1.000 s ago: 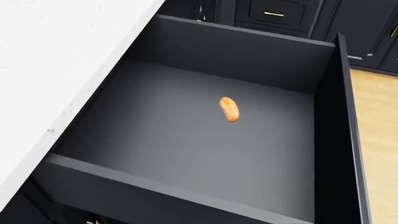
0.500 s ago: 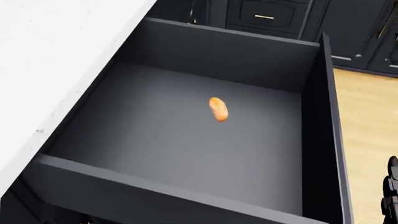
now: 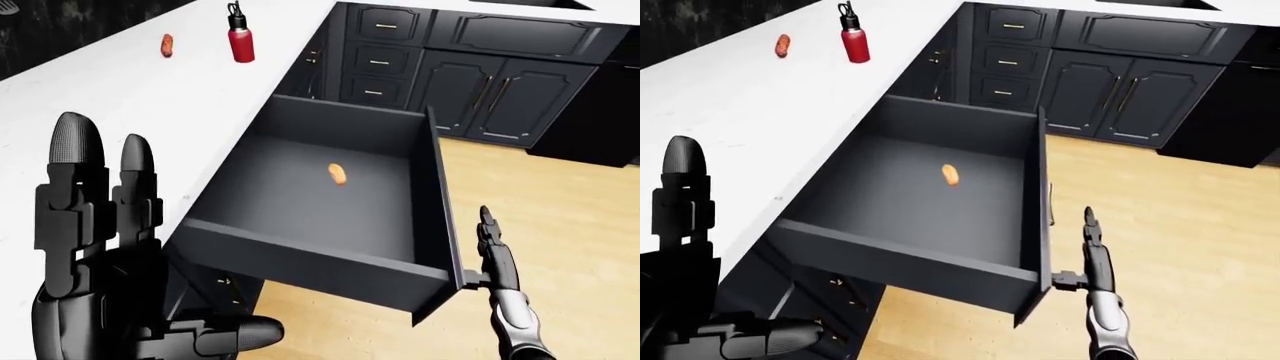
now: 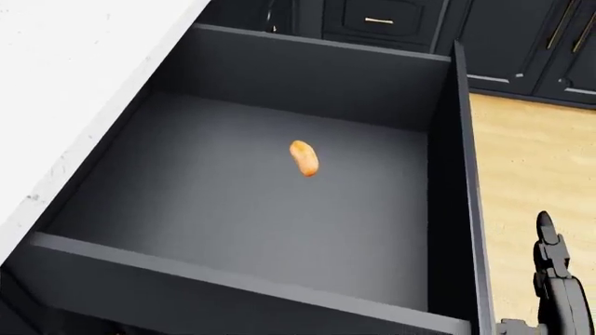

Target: Close the right drawer.

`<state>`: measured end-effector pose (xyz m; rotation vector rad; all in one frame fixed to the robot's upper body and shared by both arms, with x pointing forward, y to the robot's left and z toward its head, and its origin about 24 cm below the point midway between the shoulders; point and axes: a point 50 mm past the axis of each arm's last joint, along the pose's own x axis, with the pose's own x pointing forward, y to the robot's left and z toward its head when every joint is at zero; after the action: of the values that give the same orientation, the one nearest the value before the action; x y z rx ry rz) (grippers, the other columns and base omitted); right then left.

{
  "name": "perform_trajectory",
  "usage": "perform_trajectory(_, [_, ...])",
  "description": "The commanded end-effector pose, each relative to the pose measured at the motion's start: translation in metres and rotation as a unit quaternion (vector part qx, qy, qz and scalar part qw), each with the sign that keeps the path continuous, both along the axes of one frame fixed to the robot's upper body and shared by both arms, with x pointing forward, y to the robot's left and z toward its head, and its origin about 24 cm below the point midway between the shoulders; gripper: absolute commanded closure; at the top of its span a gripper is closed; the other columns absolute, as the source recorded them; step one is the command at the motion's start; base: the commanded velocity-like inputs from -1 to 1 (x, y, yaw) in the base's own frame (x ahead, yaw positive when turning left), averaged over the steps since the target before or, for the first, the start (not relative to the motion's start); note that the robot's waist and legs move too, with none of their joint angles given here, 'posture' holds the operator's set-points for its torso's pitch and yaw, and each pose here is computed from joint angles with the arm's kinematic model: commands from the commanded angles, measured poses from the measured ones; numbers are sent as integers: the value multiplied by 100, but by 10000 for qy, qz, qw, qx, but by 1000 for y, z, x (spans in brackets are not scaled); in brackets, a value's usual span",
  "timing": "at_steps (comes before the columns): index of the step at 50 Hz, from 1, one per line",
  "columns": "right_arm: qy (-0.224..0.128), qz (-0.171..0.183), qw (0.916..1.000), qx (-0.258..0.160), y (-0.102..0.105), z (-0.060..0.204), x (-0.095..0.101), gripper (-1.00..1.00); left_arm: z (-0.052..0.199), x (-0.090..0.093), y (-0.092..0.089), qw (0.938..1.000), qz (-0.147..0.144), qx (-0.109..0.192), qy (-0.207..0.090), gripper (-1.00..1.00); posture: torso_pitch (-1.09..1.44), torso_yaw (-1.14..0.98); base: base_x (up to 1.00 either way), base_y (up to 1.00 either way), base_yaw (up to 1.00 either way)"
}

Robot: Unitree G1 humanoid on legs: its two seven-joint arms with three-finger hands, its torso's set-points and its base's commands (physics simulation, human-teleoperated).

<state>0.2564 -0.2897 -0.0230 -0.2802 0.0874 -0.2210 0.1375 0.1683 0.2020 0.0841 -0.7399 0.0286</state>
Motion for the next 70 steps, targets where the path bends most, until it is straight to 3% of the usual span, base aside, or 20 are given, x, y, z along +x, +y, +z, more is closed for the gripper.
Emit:
perform_trajectory(1, [-360,353,9986,-155,8,14,13,-100,9,-6,-1,9995,-10,36,-313,-100,0,0,0,0,0])
perform_trajectory(37, [-231,1038,9936,-392,42,23,42,-100,9,-6,-1,9995,-15,32,-317,-100,0,0,0,0,0])
perform_trajectory(70, [-117,1925,9774,-868,88,42,78,-100,9,-6,-2,9995,-26,25,-316,-100,0,0,0,0,0])
